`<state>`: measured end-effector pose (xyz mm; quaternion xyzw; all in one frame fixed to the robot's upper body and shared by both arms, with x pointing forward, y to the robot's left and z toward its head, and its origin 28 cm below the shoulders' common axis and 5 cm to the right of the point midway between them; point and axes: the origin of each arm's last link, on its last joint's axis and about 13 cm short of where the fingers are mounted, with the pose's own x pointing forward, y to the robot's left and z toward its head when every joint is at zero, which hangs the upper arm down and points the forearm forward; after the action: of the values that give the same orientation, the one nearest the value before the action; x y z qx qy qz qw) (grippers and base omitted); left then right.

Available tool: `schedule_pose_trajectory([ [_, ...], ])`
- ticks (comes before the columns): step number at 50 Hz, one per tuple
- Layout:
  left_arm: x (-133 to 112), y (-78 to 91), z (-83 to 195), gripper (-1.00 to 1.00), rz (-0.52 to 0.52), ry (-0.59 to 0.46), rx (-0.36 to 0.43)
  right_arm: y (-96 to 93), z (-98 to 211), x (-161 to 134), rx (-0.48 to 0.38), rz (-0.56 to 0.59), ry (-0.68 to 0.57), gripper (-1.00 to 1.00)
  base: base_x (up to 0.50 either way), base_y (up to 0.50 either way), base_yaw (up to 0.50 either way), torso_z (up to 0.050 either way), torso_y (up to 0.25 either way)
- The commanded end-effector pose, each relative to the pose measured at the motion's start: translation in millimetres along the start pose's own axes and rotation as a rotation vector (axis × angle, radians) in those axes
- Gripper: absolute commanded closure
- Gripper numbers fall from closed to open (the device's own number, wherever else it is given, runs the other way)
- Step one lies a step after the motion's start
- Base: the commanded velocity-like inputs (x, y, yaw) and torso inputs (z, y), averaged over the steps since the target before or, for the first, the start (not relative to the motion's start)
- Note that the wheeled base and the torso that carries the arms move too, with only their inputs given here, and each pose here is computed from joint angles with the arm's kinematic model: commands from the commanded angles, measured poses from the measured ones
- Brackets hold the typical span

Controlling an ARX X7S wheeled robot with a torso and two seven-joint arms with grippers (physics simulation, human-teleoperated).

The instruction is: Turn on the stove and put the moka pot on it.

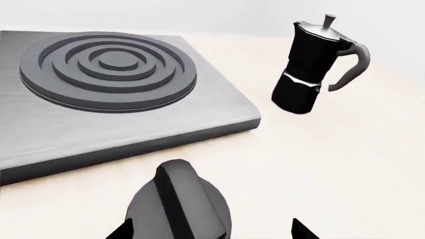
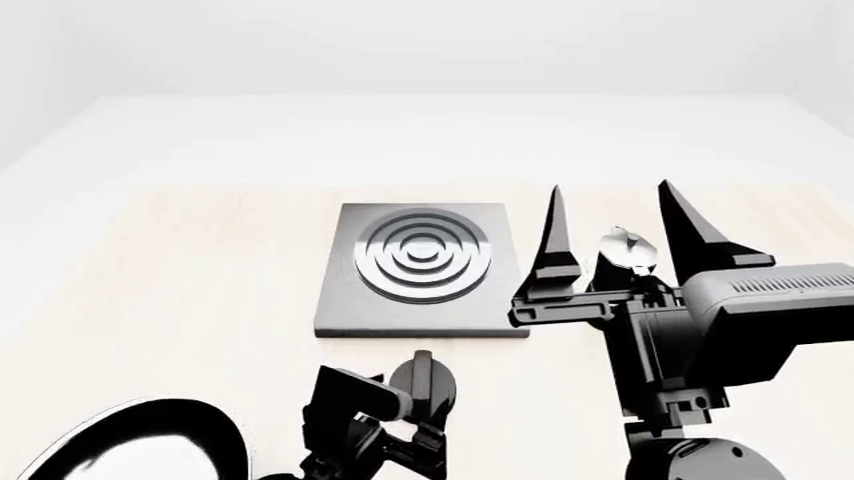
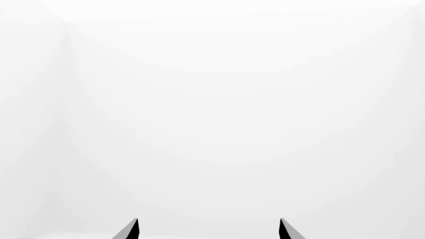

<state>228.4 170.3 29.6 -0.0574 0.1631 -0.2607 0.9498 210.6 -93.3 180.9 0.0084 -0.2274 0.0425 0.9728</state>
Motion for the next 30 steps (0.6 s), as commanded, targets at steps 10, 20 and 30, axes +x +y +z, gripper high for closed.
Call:
schedule_pose_trajectory([
  [10, 7.1, 1.9, -5.2, -1.0, 0.001, 0.021, -0.006, 0.9, -0.3, -0.9, 0.003, 0.003, 0.002, -1.0, 0.0, 0.0, 0.0, 0.0, 0.0],
  [20, 11.5, 0.7, -4.7, -1.0, -0.009, 0.027, -0.002, 1.1, -1.2, -1.2, 0.004, 0.005, 0.002, -1.0, 0.0, 0.0, 0.0, 0.0, 0.0],
  [30, 15.5, 2.1, -8.0, -1.0, -0.012, 0.035, -0.005, 0.9, -2.1, -1.2, 0.003, 0.004, 0.005, -1.0, 0.0, 0.0, 0.0, 0.0, 0.0],
])
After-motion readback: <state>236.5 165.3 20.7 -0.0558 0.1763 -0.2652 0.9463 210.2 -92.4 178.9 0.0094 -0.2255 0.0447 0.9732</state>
